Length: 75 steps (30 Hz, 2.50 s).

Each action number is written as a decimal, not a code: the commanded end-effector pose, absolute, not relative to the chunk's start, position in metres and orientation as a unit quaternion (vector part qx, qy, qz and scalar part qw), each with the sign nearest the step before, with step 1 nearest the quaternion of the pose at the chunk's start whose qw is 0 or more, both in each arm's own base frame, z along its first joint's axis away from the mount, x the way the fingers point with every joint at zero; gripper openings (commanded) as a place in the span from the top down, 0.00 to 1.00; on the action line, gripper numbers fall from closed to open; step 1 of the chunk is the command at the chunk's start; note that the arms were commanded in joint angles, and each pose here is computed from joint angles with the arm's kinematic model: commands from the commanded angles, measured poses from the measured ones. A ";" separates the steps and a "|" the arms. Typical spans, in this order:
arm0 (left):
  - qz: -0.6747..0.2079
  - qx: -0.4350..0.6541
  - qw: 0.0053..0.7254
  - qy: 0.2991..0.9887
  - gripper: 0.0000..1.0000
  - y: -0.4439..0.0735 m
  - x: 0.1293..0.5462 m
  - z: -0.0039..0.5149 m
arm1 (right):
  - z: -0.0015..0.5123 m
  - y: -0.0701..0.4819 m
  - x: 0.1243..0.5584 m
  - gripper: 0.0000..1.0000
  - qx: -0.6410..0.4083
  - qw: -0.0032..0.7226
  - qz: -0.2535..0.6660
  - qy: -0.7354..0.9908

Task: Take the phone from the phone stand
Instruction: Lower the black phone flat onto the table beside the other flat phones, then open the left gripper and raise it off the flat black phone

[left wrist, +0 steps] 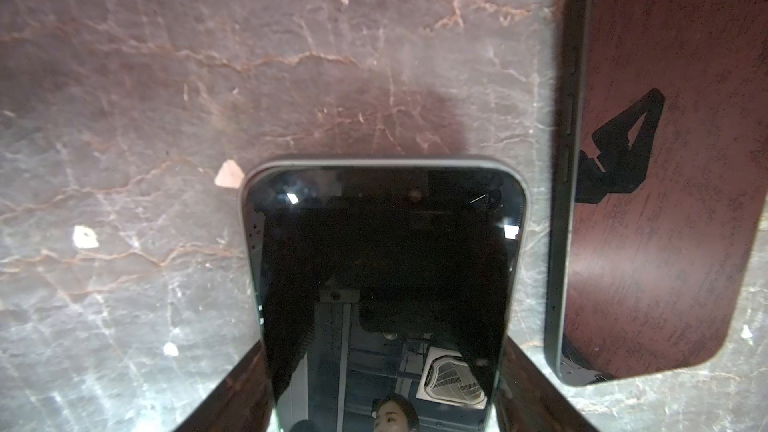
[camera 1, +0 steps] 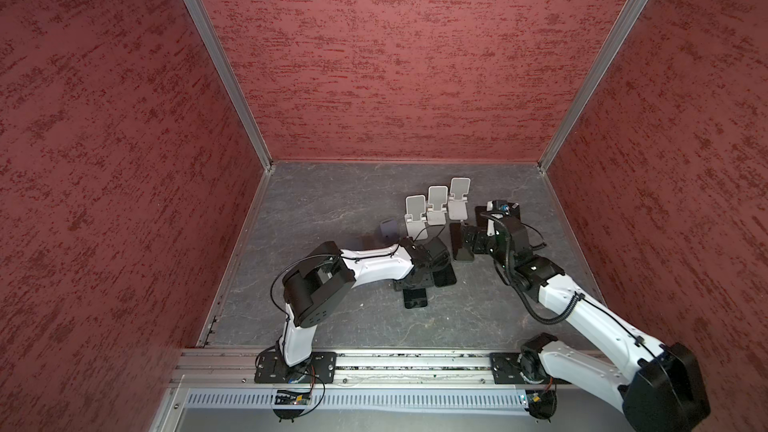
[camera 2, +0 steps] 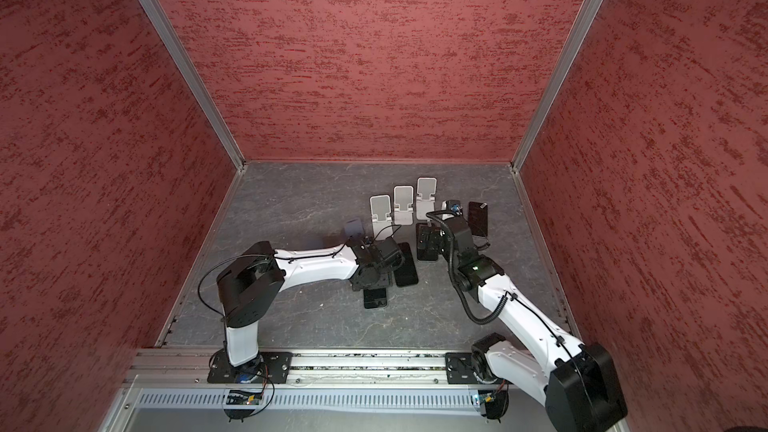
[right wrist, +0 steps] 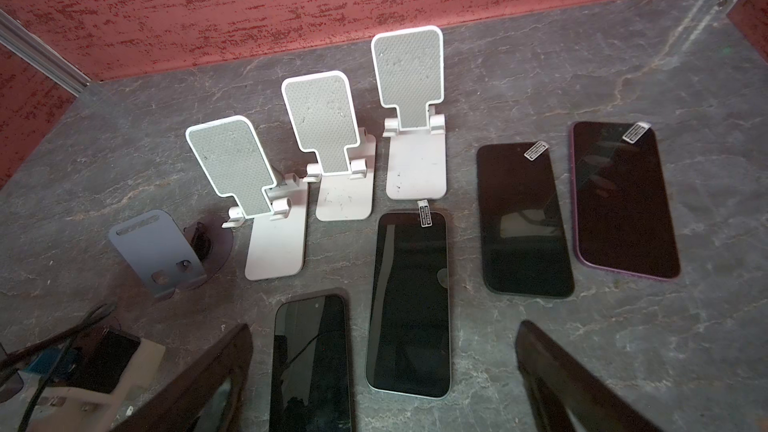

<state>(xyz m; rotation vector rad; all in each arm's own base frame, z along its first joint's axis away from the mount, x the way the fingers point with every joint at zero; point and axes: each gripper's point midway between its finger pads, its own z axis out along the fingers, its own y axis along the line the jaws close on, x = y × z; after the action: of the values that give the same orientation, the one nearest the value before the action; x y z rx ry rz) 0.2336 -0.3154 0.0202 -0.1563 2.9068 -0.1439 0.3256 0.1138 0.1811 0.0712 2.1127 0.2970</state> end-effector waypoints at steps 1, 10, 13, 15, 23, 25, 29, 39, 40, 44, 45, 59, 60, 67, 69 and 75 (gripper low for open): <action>-0.015 -0.053 0.100 0.993 0.29 -0.303 0.236 -0.008 | 0.188 0.109 0.324 0.01 0.037 0.494 0.127 0.859; -0.018 -0.051 0.101 0.993 0.27 -0.305 0.236 -0.008 | 0.191 0.106 0.323 0.01 0.040 0.498 0.123 0.858; -0.018 -0.050 0.103 0.993 0.24 -0.305 0.236 -0.007 | 0.192 0.106 0.323 0.01 0.042 0.500 0.124 0.856; -0.018 -0.050 0.105 0.993 0.22 -0.304 0.236 -0.006 | 0.192 0.105 0.322 0.01 0.043 0.502 0.125 0.855; -0.021 -0.048 0.112 0.992 0.16 -0.305 0.238 -0.003 | 0.194 0.104 0.322 0.01 0.045 0.506 0.125 0.852; -0.021 -0.047 0.114 0.992 0.14 -0.305 0.239 -0.002 | 0.193 0.103 0.322 0.01 0.045 0.506 0.125 0.852; -0.020 -0.045 0.119 0.992 0.12 -0.304 0.240 0.001 | 0.193 0.104 0.322 0.01 0.045 0.504 0.127 0.853; -0.012 -0.038 0.150 0.988 0.00 -0.302 0.244 0.015 | 0.191 0.104 0.324 0.01 0.046 0.502 0.126 0.854; -0.011 -0.035 0.154 0.987 0.00 -0.302 0.244 0.017 | 0.191 0.104 0.324 0.01 0.046 0.502 0.125 0.854; -0.011 -0.026 0.183 0.983 0.01 -0.302 0.248 0.031 | 0.192 0.105 0.326 0.01 0.047 0.502 0.126 0.854; -0.011 -0.021 0.190 0.981 0.00 -0.303 0.249 0.035 | 0.193 0.104 0.326 0.01 0.048 0.504 0.126 0.853; -0.033 0.053 0.343 0.937 0.00 -0.318 0.253 0.113 | 0.191 0.106 0.331 0.01 0.050 0.488 0.124 0.862; -0.038 0.053 0.350 0.934 0.00 -0.318 0.253 0.117 | 0.191 0.106 0.331 0.01 0.051 0.487 0.123 0.863; -0.066 0.050 0.408 0.909 0.00 -0.303 0.250 0.149 | 0.192 0.102 0.332 0.01 0.055 0.484 0.110 0.867; -0.070 0.049 0.432 0.898 0.00 -0.295 0.248 0.160 | 0.193 0.102 0.333 0.01 0.055 0.484 0.108 0.866; -0.091 0.027 0.486 0.869 0.00 -0.259 0.241 0.190 | 0.196 0.099 0.333 0.01 0.057 0.488 0.101 0.865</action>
<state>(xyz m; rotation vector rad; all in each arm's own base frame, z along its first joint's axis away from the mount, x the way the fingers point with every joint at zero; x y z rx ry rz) 0.2362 -0.2706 0.1694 0.1065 2.2083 -0.2165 0.3275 0.1056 0.1814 0.1030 2.1309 0.2703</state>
